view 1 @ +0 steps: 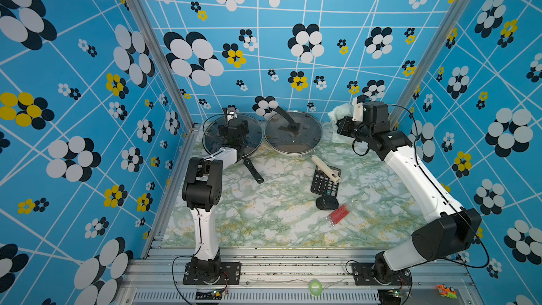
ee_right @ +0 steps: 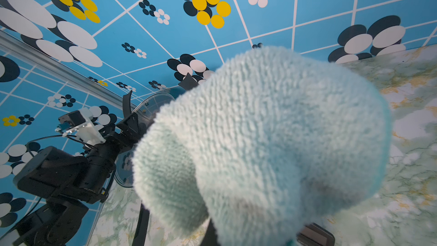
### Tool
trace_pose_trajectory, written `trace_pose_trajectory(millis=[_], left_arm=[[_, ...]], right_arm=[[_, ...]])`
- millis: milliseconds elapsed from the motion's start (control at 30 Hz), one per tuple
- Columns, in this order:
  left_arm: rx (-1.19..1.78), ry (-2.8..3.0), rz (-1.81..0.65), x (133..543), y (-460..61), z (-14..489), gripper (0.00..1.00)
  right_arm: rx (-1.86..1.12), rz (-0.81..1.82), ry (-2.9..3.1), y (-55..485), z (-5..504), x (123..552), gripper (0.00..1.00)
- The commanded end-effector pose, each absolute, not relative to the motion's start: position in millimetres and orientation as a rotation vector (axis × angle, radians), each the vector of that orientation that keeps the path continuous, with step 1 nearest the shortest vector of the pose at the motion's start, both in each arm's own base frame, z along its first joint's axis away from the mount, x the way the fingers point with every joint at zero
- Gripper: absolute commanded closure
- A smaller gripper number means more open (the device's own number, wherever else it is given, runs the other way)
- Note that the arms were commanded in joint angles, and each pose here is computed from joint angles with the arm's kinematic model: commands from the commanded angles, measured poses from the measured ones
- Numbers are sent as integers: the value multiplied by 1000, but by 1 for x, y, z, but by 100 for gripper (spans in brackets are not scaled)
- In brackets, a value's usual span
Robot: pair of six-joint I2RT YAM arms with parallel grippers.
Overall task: Wipe the pot lid with a cloth
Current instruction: Place the pot lid on the cooking pot, then adjust the cleaning item.
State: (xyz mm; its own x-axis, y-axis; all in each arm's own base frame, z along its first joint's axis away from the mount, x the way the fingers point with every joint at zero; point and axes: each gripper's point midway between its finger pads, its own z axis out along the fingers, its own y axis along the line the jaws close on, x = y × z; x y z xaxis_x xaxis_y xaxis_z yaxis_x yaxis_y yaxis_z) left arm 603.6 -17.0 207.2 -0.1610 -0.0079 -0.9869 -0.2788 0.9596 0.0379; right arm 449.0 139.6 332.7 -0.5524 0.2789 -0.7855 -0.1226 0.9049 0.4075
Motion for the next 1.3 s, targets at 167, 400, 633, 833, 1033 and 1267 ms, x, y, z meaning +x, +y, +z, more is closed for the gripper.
trace_pose_trajectory(millis=[167, 400, 633, 833, 1033, 1267], left_arm=[[-337, 1594, -57, 544, -25, 334, 1], [-421, 1684, -492, 496, -66, 380, 1], [-408, 1782, -970, 439, -196, 385, 1], [-351, 1860, -1091, 409, -240, 388, 1], [-187, 1648, -1337, 398, -256, 422, 1], [-187, 1801, -1466, 422, -259, 423, 1]], right_arm=[[27, 644, 2030, 162, 347, 452, 100], [-16, 705, 1994, 174, 352, 460, 100], [-18, 671, 1956, 170, 359, 462, 100], [-74, 677, 1933, 176, 378, 466, 100], [-131, 672, 1942, 180, 382, 467, 100], [-259, 756, 1924, 200, 387, 464, 100]])
